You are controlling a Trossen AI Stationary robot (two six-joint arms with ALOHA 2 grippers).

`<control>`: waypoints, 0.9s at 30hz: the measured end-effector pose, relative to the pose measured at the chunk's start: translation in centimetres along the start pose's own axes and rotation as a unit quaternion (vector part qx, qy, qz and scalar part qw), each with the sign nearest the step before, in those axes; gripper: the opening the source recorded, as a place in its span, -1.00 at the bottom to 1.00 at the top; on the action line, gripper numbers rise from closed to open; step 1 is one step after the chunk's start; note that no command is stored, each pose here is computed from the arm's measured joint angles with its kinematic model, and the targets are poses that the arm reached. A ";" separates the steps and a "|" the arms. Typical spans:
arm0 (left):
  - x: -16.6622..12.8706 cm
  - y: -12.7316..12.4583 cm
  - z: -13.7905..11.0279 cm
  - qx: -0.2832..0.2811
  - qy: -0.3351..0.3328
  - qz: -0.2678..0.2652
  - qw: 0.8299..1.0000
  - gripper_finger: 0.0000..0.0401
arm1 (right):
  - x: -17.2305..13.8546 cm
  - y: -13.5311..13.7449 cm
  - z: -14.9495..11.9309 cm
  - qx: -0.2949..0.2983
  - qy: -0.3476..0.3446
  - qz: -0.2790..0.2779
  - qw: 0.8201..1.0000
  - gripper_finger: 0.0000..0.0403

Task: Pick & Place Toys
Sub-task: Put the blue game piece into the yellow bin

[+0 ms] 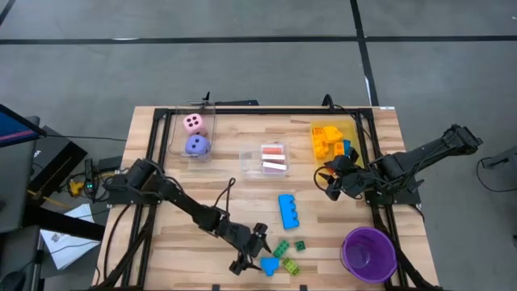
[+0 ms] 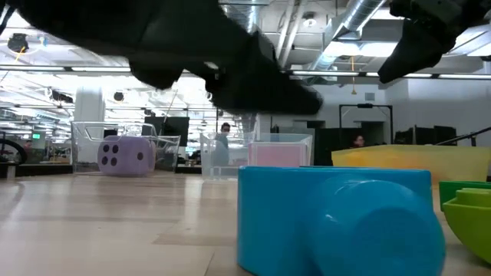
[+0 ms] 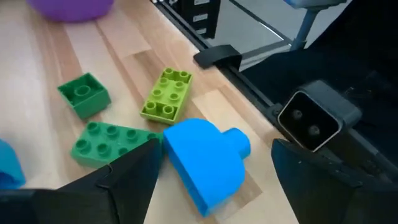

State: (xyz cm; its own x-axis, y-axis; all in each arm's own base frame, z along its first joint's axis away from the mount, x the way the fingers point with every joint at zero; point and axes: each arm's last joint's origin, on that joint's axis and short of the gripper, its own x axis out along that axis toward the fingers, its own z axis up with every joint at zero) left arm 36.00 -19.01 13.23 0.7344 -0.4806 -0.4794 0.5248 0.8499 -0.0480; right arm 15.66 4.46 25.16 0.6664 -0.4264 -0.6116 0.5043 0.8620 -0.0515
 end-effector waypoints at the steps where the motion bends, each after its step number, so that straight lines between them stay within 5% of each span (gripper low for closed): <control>1: 0.2 0.0 -0.3 -0.001 0.005 0.000 1.000 0.52 | 0.0 0.0 0.0 0.002 0.000 0.000 1.000 -0.06; 18: 2.4 0.9 -1.4 -0.013 0.065 -0.010 0.998 0.48 | 0.0 0.0 0.0 0.004 0.001 0.001 1.000 -0.06; 27: 2.0 3.0 -1.8 -0.036 0.082 0.057 0.994 0.39 | 0.0 0.0 0.0 0.004 0.002 0.001 1.000 -0.06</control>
State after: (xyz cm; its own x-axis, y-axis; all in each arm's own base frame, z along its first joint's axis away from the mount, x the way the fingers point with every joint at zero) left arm 38.26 -17.03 10.56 0.7041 -0.3434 -0.6215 0.4054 0.9130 -0.0451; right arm 15.65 4.47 25.14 0.6660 -0.4235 -0.6141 0.5076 0.8605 -0.0430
